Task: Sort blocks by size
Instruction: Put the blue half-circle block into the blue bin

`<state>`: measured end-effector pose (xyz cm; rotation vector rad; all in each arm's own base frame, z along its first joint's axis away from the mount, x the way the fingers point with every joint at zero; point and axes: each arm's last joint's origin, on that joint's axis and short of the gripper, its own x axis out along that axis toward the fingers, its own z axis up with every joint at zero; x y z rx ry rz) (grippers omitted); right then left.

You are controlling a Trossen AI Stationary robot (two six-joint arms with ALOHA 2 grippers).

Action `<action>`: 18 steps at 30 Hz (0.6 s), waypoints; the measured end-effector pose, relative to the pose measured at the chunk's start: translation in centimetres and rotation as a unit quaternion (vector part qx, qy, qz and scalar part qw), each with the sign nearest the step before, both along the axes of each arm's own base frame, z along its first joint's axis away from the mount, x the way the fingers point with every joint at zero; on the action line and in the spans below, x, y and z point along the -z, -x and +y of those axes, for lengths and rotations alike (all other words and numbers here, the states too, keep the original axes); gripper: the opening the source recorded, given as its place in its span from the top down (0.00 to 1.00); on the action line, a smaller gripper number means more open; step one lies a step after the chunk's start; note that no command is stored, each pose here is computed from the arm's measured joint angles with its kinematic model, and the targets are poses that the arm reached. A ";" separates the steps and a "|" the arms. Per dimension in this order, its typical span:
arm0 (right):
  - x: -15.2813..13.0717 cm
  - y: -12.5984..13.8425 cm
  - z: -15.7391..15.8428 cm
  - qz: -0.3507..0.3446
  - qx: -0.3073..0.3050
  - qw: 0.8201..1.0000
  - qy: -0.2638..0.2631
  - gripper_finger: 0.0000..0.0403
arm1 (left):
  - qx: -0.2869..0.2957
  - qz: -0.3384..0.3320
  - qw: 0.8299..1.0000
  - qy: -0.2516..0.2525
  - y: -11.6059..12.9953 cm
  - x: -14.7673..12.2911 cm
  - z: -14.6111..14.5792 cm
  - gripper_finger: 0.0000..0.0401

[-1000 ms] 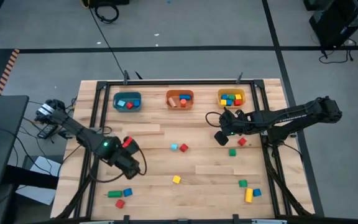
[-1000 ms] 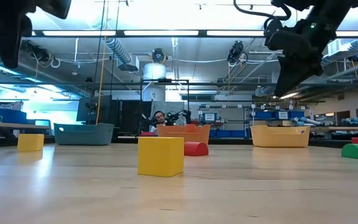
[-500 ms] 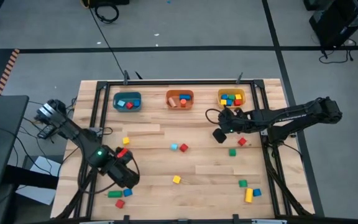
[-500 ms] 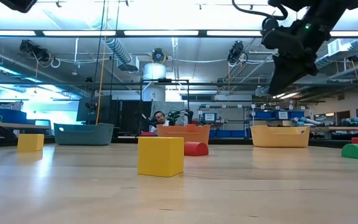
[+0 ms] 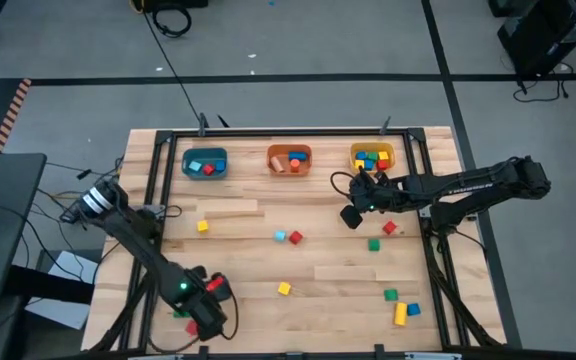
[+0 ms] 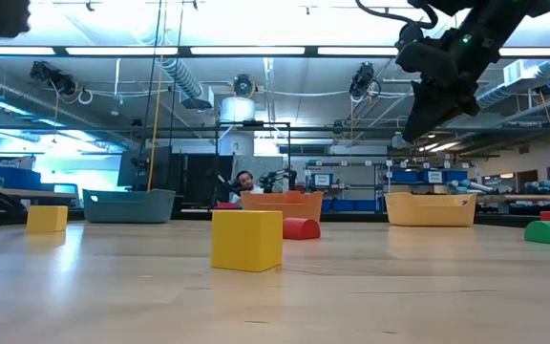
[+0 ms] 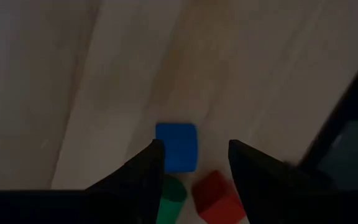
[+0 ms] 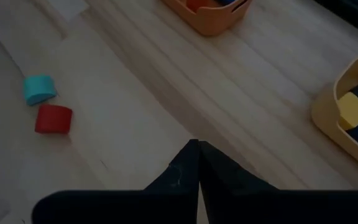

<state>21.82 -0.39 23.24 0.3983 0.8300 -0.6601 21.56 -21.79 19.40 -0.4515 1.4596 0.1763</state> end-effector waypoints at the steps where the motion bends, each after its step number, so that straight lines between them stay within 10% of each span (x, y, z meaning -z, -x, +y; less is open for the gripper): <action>1: 0.0 0.0 0.0 0.000 0.000 1.000 0.000 0.95 | 0.007 0.008 1.000 -0.003 0.0 0.5 -0.1 0.54; 18: -0.1 -0.2 0.0 -0.012 0.000 1.000 -0.001 0.94 | 0.067 0.053 0.996 -0.027 0.1 3.8 -0.4 0.54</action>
